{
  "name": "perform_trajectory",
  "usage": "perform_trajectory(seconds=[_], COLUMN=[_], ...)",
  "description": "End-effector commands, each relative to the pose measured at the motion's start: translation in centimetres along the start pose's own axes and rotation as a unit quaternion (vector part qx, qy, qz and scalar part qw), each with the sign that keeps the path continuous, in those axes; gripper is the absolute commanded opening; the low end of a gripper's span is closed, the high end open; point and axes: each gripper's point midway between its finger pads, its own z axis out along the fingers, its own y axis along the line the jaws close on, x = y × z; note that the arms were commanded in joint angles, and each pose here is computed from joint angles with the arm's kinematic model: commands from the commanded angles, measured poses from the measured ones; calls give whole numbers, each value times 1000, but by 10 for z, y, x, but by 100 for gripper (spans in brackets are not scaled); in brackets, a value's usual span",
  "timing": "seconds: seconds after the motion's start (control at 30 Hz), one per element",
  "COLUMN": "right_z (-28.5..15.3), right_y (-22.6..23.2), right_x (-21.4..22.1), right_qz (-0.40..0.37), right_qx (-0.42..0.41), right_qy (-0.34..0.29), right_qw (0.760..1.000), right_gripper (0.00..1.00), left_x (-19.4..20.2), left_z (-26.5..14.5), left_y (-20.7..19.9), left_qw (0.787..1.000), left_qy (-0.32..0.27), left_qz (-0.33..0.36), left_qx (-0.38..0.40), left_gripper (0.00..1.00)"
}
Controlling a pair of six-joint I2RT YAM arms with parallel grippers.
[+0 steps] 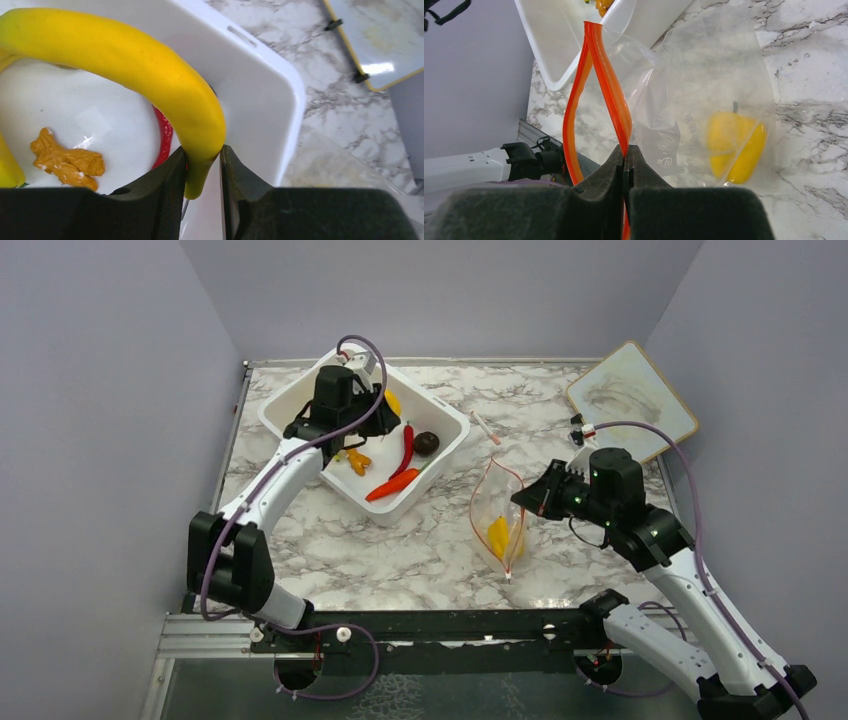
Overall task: Place the food in the zip-top bag and seal the zipper
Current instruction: Pick up the fake fruit from the bin, then place the fake fruit in the zipper food storage bag.
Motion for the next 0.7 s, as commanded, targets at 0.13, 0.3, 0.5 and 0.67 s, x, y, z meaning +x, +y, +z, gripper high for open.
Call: perform_trajectory(seconds=[0.13, 0.3, 0.5, 0.67], right_z=[7, 9, 13, 18], right_y=[10, 13, 13, 14], right_x=[-2, 0, 3, 3], right_qz=[17, 34, 54, 71], right_qx=[-29, -40, -46, -50], right_qy=[0, 2, 3, 1], right_qw=[999, 999, 997, 996], right_gripper=[1, 1, 1, 1], left_x=[-4, 12, 25, 27], left_z=[-64, -91, -129, -161], left_y=[-65, -94, -134, -160], left_qw=[990, 977, 957, 938], left_qy=[-25, 0, 17, 14], left_qz=[-7, -27, -39, -63], left_qx=[137, 210, 288, 341], left_gripper=[0, 0, 0, 0])
